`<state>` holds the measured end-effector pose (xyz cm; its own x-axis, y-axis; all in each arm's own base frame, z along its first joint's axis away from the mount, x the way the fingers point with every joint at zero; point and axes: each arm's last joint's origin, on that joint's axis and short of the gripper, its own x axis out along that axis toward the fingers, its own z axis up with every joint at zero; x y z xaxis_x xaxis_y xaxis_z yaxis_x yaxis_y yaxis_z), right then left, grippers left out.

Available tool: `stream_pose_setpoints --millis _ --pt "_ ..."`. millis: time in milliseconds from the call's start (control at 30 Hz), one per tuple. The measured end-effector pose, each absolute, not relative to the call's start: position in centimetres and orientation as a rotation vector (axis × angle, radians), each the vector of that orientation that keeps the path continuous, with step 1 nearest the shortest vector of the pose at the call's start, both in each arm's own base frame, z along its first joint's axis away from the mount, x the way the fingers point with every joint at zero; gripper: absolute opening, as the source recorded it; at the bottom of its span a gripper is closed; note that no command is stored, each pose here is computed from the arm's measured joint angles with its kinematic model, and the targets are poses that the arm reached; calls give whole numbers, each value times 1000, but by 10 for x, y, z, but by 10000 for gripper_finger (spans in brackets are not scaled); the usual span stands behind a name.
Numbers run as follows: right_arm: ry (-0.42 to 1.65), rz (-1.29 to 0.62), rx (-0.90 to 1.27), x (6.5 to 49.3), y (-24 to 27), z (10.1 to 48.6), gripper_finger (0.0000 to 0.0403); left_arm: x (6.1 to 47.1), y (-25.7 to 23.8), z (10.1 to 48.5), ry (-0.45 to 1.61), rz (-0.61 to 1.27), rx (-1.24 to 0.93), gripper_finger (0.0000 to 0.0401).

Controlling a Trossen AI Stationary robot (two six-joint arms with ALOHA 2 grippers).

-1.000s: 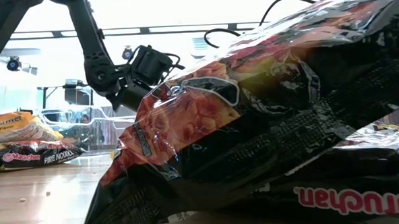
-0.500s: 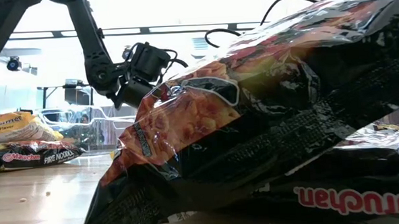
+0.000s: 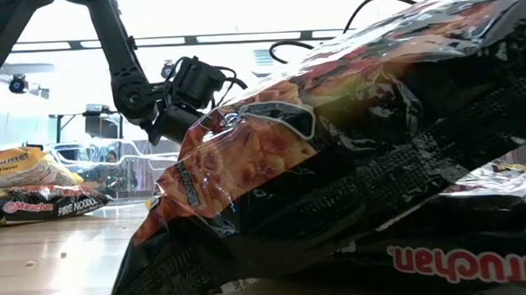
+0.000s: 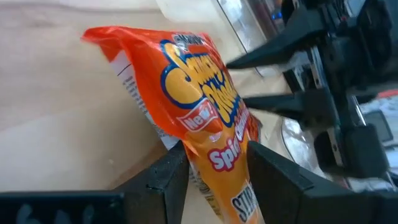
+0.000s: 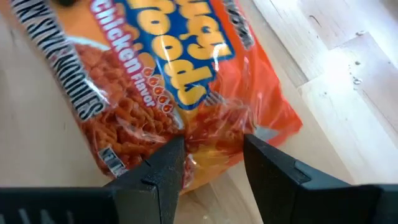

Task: Sort Maruchan noodles
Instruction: Put the orange noodle pack into the bottom transparent bin

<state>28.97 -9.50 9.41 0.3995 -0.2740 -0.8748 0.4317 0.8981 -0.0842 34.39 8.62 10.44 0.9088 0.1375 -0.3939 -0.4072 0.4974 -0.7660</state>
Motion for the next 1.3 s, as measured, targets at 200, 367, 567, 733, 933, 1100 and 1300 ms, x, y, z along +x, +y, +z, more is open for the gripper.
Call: stream_pose_setpoints --millis 200,367,567,733,933,1100,1300 --pt "1070 -465 163 290 -96 94 157 346 87 106 280 359 -993 141" --pt "1068 -468 160 290 -94 94 157 349 89 110 255 379 -987 141" --pt "1068 -472 145 291 -92 95 157 348 90 109 249 397 -990 130" --pt "1044 -467 147 291 -92 102 157 347 91 108 252 412 -988 95" --pt "1012 -465 146 291 -91 113 157 347 91 108 248 417 -990 57" --pt "975 -472 142 285 -90 136 157 348 91 109 250 402 -970 51" --pt "893 -420 162 272 -83 174 157 348 90 110 259 365 -854 43"
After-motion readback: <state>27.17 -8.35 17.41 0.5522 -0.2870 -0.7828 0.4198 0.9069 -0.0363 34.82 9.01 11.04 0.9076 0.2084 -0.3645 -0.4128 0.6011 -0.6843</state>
